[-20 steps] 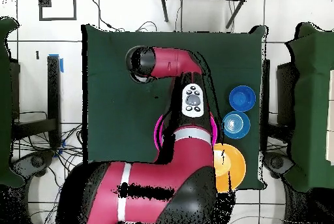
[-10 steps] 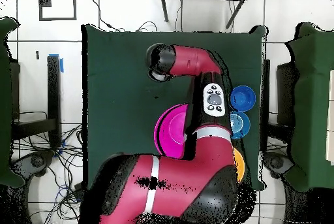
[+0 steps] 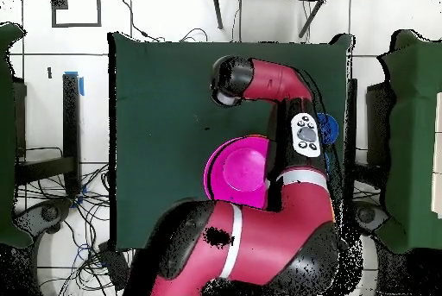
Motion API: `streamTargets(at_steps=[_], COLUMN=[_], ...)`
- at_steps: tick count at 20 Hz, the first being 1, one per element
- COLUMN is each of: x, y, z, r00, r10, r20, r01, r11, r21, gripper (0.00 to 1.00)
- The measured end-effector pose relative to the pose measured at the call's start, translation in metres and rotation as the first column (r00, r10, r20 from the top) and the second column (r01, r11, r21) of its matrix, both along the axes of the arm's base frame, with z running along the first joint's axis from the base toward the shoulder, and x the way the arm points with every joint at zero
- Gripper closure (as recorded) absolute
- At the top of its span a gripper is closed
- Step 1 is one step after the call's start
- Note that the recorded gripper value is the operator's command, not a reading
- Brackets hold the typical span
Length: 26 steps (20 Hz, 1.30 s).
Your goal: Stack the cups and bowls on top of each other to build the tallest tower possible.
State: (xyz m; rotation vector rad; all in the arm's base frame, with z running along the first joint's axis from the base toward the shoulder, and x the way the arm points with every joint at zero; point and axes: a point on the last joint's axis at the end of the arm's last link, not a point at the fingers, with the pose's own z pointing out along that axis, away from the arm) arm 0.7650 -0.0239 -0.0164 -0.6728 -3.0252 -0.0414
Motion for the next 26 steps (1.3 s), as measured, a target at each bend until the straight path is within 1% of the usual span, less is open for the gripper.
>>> streamTargets(at_steps=[4, 9, 14, 15, 17, 19, 20, 26], x=[0.000, -0.006, -0.013, -0.017, -0.024, -0.028, -0.034, -0.049], y=[-0.019, -0.067, -0.107, -0.124, -0.142, -0.151, -0.161, -0.178], z=[-0.001, -0.006, -0.005, -0.003, 0.002, 0.006, 0.013, 0.037], r00=[0.9999, 0.9974, 0.9943, 0.9932, 0.9930, 0.9934, 0.9946, 0.9964], r10=[0.013, 0.072, 0.106, 0.116, 0.118, 0.114, 0.104, 0.084], r20=[0.004, 0.012, 0.012, 0.011, 0.008, 0.005, 0.002, -0.005], r01=[-0.014, -0.072, -0.106, -0.116, -0.118, -0.114, -0.104, -0.084], r11=[0.9999, 0.9974, 0.9943, 0.9932, 0.9929, 0.9933, 0.9944, 0.9962], r21=[0.006, 0.004, -0.004, -0.011, -0.017, -0.019, -0.019, -0.021], gripper=[0.00, 0.00, 0.00, 0.00, 0.00, 0.00, 0.00, 0.00])
